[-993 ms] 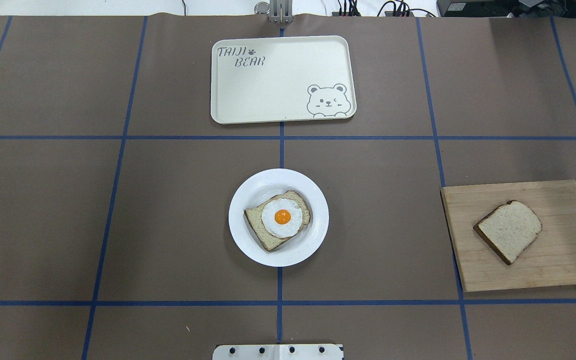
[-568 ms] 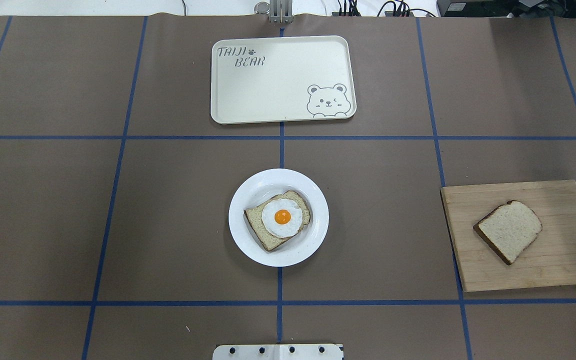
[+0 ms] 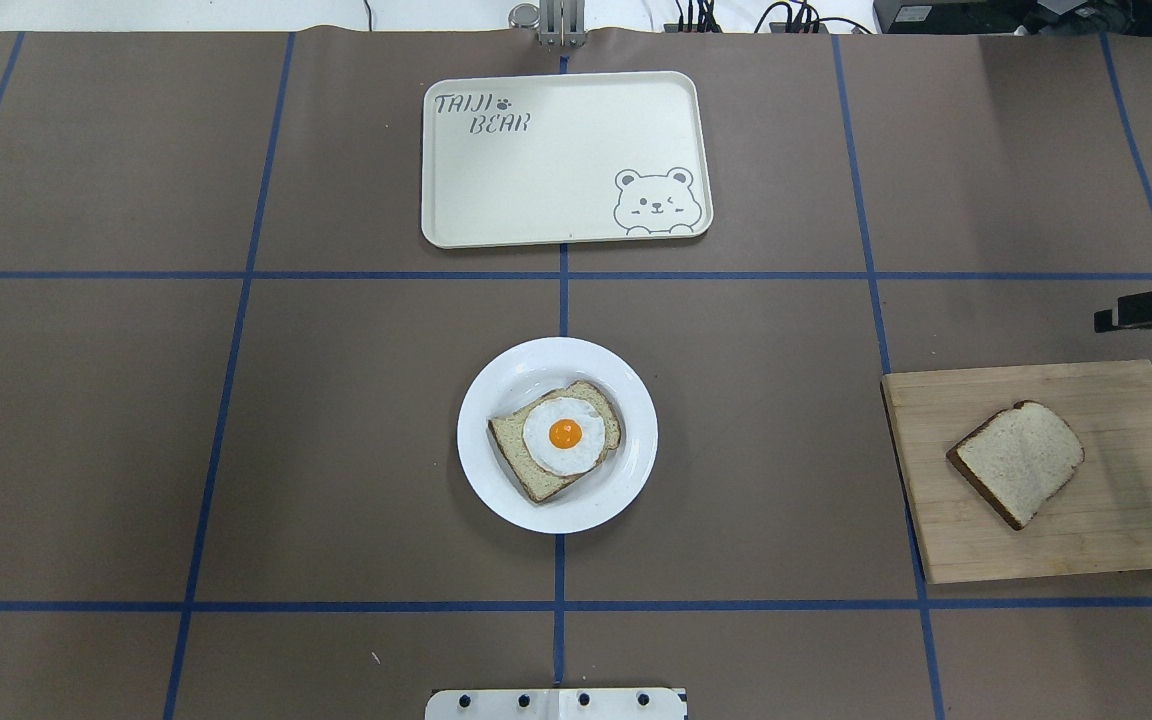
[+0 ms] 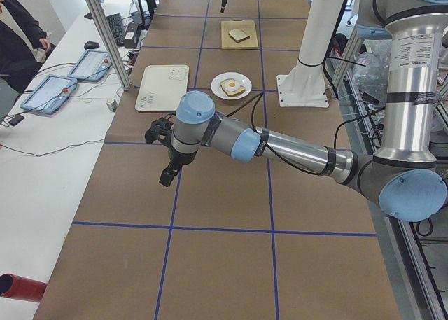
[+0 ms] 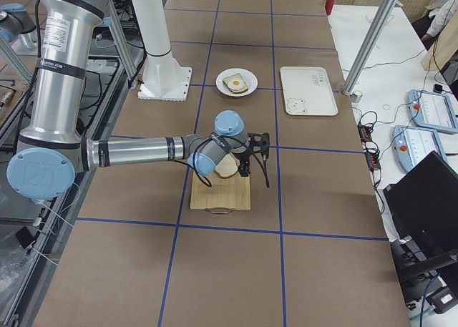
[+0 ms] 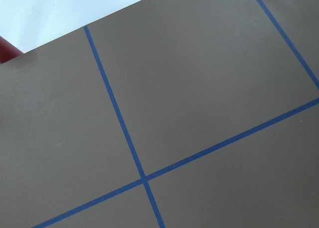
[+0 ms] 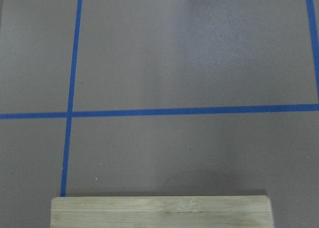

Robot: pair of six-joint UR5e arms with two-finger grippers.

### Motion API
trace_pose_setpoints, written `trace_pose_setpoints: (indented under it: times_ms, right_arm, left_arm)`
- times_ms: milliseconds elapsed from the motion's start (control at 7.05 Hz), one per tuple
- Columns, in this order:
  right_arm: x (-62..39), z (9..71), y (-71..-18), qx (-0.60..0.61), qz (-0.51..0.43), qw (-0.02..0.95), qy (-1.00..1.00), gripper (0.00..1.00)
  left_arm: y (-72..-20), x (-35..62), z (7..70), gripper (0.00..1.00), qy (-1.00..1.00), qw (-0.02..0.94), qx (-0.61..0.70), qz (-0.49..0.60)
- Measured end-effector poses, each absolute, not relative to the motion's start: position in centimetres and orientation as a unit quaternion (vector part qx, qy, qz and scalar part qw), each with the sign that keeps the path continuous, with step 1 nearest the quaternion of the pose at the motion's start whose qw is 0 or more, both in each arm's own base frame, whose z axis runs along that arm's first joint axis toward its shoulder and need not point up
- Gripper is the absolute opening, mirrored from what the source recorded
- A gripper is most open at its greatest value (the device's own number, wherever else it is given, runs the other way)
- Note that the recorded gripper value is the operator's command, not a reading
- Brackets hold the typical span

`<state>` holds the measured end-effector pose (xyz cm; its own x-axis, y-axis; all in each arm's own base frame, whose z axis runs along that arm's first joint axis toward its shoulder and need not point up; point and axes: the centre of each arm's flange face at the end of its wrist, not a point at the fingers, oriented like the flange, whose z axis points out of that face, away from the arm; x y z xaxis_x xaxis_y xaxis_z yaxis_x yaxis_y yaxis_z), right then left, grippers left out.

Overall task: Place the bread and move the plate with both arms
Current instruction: 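Reach the right gripper down to the bread slice on the wooden board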

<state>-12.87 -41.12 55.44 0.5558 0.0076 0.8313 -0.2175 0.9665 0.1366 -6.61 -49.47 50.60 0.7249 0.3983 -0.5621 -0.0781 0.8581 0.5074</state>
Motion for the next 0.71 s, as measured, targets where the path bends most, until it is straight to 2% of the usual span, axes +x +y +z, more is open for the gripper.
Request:
trace_pose_setpoints:
  times_ms: [142,426,568,709]
  right_arm:
    - [-13.8,56.9,-40.0,0.125,0.035,0.874,-0.469,0.96]
    - [-15.5,59.9,-38.4,0.139,-0.013,0.863,-0.485,0.73]
    - [-16.4,61.1,-37.9,0.139,-0.028,0.861,-0.489,0.67]
    - [-17.4,61.6,-37.5,0.137,-0.039,0.860,-0.490,0.66]
  left_arm:
    - [-49.3,-6.6,50.6,0.98,0.347,0.899,0.231,0.133]
    - [-49.0,-6.6,50.8,0.98,0.347,0.900,0.229,0.132]
    - [-48.9,-6.6,51.0,0.98,0.347,0.899,0.231,0.133]
    - [-48.7,-6.6,51.1,0.98,0.346,0.898,0.235,0.134]
